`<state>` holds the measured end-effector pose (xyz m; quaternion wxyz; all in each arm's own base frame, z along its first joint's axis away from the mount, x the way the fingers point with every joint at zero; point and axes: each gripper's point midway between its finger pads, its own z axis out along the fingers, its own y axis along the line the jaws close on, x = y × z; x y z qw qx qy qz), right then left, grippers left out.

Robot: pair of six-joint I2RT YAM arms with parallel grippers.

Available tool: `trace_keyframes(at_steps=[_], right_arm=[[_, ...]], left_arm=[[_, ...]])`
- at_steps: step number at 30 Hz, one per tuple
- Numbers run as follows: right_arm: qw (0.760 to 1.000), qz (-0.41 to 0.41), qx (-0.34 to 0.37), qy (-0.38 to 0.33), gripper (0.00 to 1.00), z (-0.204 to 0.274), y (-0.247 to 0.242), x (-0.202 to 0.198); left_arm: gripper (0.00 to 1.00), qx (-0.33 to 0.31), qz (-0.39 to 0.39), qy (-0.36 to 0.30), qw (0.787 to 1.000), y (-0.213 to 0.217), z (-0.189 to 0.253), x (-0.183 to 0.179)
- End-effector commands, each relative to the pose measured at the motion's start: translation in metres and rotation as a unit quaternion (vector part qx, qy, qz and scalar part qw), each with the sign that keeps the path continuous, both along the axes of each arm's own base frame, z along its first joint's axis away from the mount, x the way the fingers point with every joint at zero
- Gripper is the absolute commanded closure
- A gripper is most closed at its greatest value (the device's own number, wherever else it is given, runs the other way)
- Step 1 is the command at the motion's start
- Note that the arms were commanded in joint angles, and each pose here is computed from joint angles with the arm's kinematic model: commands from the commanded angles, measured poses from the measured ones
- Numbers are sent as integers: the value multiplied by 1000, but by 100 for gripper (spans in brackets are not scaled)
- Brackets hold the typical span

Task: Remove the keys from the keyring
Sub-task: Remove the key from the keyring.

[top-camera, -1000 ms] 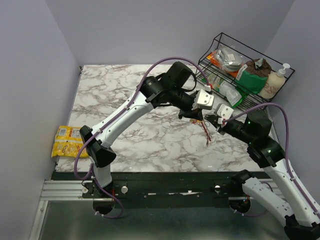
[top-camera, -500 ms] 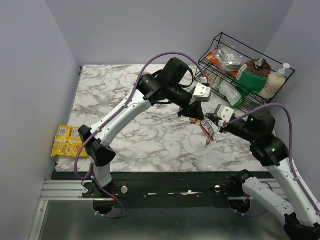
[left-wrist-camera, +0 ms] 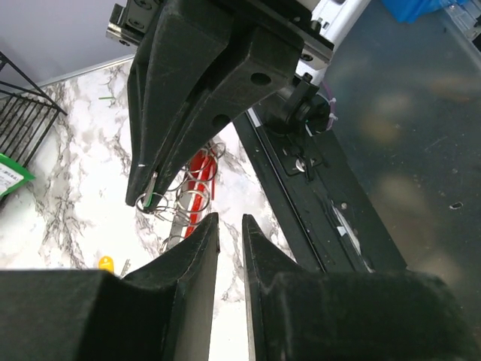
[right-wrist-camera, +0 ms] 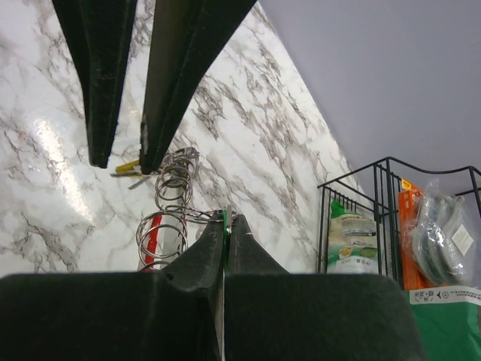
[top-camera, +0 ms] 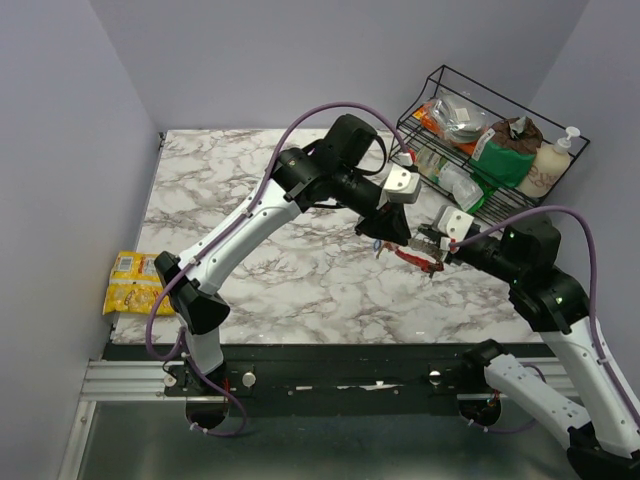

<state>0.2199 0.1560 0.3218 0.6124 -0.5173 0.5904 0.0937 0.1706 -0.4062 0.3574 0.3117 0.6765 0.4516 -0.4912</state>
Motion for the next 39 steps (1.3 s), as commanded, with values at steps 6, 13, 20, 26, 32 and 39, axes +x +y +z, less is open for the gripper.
trace_keyframes(at_steps=[6,13,20,26,32,39], right_arm=[[1000,11,-3,-14,99,16,0,-5],[1000,-6,-3,-20,99,19,-4,2],[999,-27,1,-33,99,23,-9,7],[999,-30,6,-37,99,25,-10,6],[999,-28,7,-34,99,23,-9,5],[999,-32,3,-35,99,20,-11,6]], left_arm=[[71,-20,72,-38,996,-9,24,23],[66,1,74,13,997,-22,4,21],[65,19,64,44,997,-27,-11,13],[64,38,94,29,994,-30,-26,23],[64,39,121,14,992,-33,-28,34],[66,24,125,2,992,-38,-16,38]])
